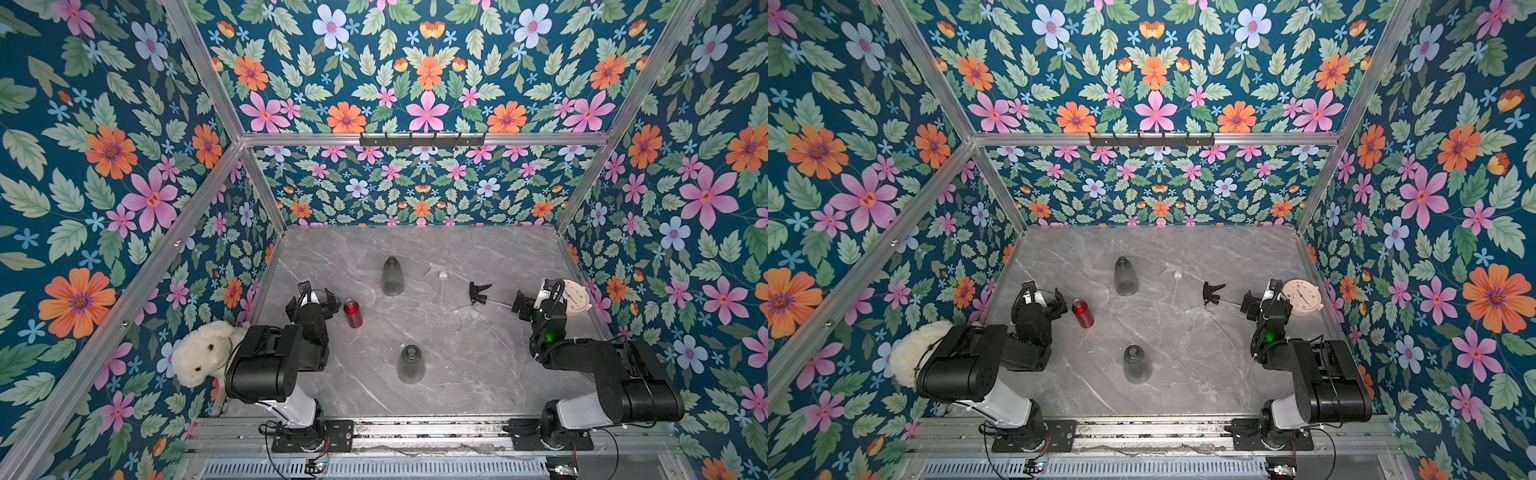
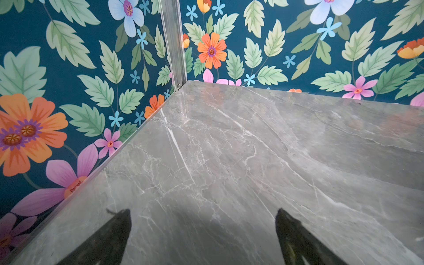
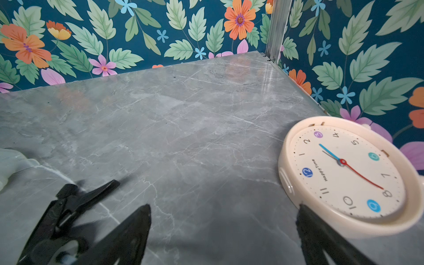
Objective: Attach spray nozzles to spray bottles
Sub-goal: Pick up the spray bottle from the center of the board.
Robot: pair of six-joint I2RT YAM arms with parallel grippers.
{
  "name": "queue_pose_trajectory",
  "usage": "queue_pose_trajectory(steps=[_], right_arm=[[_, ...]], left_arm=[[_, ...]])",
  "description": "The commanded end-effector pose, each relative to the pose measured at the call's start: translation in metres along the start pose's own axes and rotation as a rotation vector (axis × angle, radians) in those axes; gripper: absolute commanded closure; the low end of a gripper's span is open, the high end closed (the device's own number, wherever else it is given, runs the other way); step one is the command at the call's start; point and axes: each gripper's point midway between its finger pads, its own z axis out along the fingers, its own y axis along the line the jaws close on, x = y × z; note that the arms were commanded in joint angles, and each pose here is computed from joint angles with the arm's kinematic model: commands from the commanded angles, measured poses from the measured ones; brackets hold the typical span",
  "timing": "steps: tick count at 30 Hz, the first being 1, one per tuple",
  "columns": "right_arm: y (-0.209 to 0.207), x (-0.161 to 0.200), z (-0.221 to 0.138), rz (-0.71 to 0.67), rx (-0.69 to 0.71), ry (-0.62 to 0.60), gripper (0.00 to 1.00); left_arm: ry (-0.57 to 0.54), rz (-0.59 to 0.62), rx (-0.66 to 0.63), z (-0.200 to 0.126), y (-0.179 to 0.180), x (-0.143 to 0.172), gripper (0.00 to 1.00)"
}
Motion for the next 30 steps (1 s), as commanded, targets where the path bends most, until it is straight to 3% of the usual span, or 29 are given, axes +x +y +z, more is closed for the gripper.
queue_pose_trajectory(steps=[1,10,13,16,19,21,23,26,27,28,30], right_arm=[[0.002,-0.011,0.000,0.011,-0.006,-0.043,0.00],[0.002,-0.010,0.000,0.012,-0.009,-0.038,0.01],[0.009,-0.021,-0.006,-0.032,-0.008,-0.055,0.01],[0.022,-0.037,-0.012,-0.109,0.012,-0.017,0.01],[0.025,-0.053,-0.020,-0.127,0.079,-0.012,0.01],[0.020,-0.062,-0.026,-0.057,0.131,-0.015,0.01],[0.016,-0.069,-0.031,0.123,0.154,-0.016,0.00],[-0.003,-0.052,-0.051,0.559,0.243,0.051,0.00],[0.010,-0.054,-0.050,0.587,0.112,0.080,0.01],[0.022,-0.060,-0.050,0.595,0.001,0.078,0.01],[0.034,-0.066,-0.054,0.658,-0.093,0.053,0.01]], left_arm=[[-0.054,-0.024,-0.011,0.000,0.002,-0.014,0.00],[-0.058,-0.027,-0.008,-0.001,0.002,-0.014,0.00],[-0.084,0.001,0.009,-0.006,-0.003,-0.027,0.00],[-0.063,0.010,-0.073,-0.010,0.002,-0.043,0.00],[-0.098,-0.071,-0.142,-0.014,0.014,-0.069,0.00],[-0.152,-0.175,-0.167,-0.020,0.021,-0.090,0.00],[-0.197,-0.342,-0.236,-0.024,0.035,-0.105,0.00],[-0.148,-0.710,-0.451,-0.037,0.067,-0.097,0.00],[-0.137,-0.783,-0.485,-0.042,0.074,-0.098,0.00],[-0.141,-0.755,-0.445,-0.044,0.071,-0.107,0.00],[-0.170,-0.774,-0.369,-0.049,0.066,-0.117,0.00]])
